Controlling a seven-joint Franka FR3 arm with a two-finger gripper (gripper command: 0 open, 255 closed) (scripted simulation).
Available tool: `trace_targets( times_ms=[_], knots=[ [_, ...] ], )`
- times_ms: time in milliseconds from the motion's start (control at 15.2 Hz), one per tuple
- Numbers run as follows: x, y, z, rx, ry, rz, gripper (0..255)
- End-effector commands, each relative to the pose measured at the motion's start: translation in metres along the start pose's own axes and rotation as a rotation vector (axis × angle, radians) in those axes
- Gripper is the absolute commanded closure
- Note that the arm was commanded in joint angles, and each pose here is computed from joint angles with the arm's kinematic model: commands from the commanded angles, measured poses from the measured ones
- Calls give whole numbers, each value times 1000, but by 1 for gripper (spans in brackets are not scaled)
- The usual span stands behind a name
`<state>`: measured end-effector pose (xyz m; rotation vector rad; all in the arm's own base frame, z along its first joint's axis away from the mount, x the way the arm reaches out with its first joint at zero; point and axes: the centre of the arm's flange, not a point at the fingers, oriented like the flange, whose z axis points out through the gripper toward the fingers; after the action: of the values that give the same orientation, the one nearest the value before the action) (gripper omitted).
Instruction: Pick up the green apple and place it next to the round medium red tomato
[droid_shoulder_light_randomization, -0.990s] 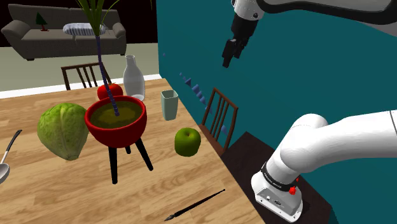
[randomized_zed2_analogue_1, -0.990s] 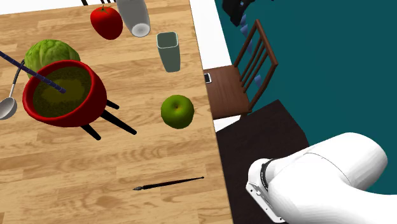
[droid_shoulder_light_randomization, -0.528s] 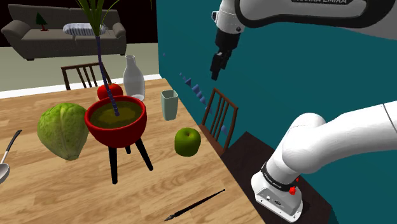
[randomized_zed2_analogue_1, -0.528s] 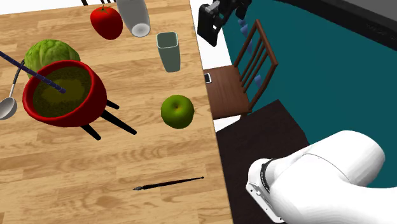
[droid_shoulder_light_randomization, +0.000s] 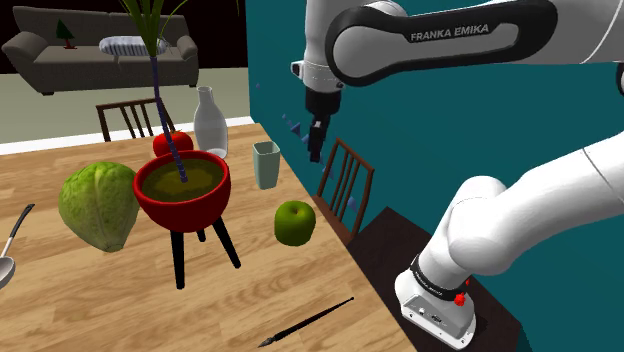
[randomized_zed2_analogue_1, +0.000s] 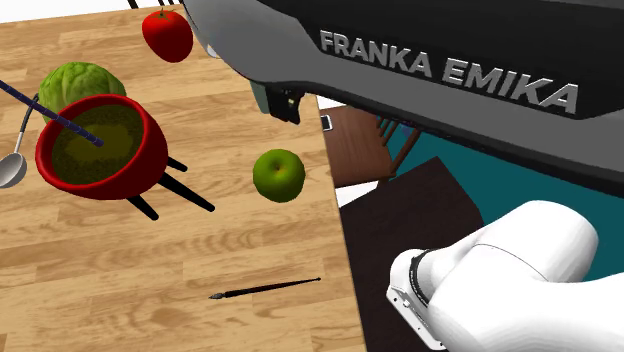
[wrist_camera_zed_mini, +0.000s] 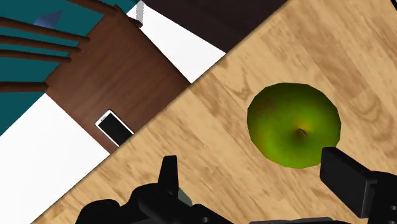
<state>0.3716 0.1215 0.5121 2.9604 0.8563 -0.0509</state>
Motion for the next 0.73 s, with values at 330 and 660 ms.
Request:
trace_targets(
  times_ms=[330, 660],
  knots=[
    [37, -61, 58, 57, -80, -225, 0],
    [41, -80, 89, 73, -101, -285, 0]
  ],
)
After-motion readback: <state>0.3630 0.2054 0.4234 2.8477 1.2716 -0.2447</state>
